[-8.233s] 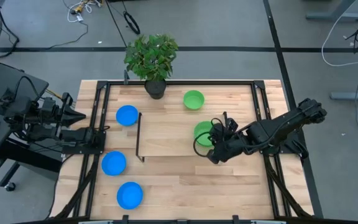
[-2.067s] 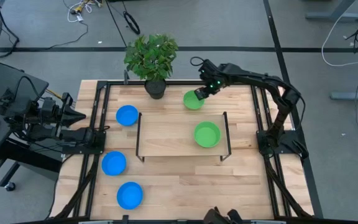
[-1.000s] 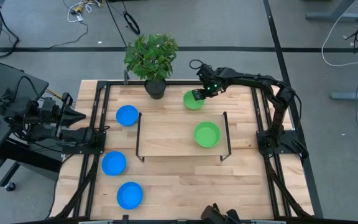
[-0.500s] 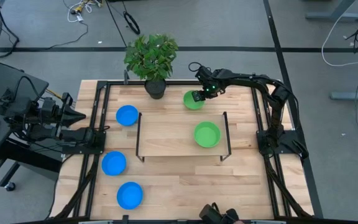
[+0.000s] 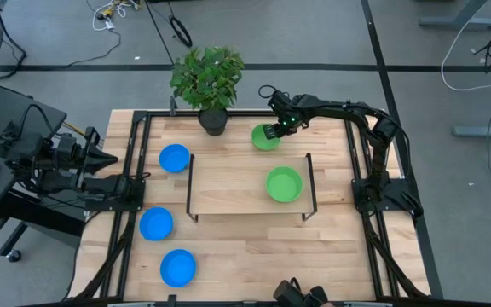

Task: Pick & Place Mini bowls
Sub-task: Stack the green bowl on the green bowls on the shelf

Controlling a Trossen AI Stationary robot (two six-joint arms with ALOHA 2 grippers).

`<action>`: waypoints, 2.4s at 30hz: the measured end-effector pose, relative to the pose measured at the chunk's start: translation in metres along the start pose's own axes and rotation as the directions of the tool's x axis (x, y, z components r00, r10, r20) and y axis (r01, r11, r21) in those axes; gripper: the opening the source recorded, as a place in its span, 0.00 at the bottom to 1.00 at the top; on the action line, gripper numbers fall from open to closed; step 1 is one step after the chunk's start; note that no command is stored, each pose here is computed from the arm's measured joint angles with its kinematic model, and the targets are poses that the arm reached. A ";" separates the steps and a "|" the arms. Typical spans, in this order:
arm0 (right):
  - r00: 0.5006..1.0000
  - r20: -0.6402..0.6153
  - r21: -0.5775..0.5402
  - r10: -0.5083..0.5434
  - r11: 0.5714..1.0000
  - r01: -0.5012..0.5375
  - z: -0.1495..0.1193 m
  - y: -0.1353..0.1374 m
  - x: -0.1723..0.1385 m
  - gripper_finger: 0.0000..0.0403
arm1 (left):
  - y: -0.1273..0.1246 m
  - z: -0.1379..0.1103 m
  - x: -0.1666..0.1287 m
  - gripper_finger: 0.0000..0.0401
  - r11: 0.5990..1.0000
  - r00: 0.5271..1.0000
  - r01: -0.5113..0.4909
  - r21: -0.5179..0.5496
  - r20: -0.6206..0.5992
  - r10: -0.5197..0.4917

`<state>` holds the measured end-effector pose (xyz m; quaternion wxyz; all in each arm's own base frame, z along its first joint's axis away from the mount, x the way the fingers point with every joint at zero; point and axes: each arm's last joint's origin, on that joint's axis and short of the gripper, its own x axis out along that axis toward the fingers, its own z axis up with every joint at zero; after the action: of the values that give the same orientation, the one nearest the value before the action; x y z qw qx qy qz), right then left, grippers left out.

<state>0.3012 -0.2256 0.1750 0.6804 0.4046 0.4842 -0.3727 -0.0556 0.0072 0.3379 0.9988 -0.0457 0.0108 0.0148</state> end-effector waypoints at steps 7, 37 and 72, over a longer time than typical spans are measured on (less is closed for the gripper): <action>1.000 0.000 0.000 0.000 1.000 0.000 0.000 0.000 0.000 0.15 | 0.000 0.000 0.000 0.06 1.000 1.000 0.000 0.000 0.000 0.000; 1.000 0.010 0.017 -0.001 1.000 0.000 0.002 -0.004 -0.006 0.00 | 0.000 0.000 0.000 0.06 1.000 1.000 0.000 0.000 0.000 0.000; 0.933 0.307 -0.054 0.189 0.982 -0.181 -0.035 -0.020 -0.170 0.00 | 0.000 0.000 0.000 0.06 1.000 1.000 0.000 0.000 0.000 0.000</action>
<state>0.2275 -0.1823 0.3271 0.7851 0.3761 0.3354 -0.3599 -0.0556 0.0072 0.3380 0.9988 -0.0458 0.0108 0.0149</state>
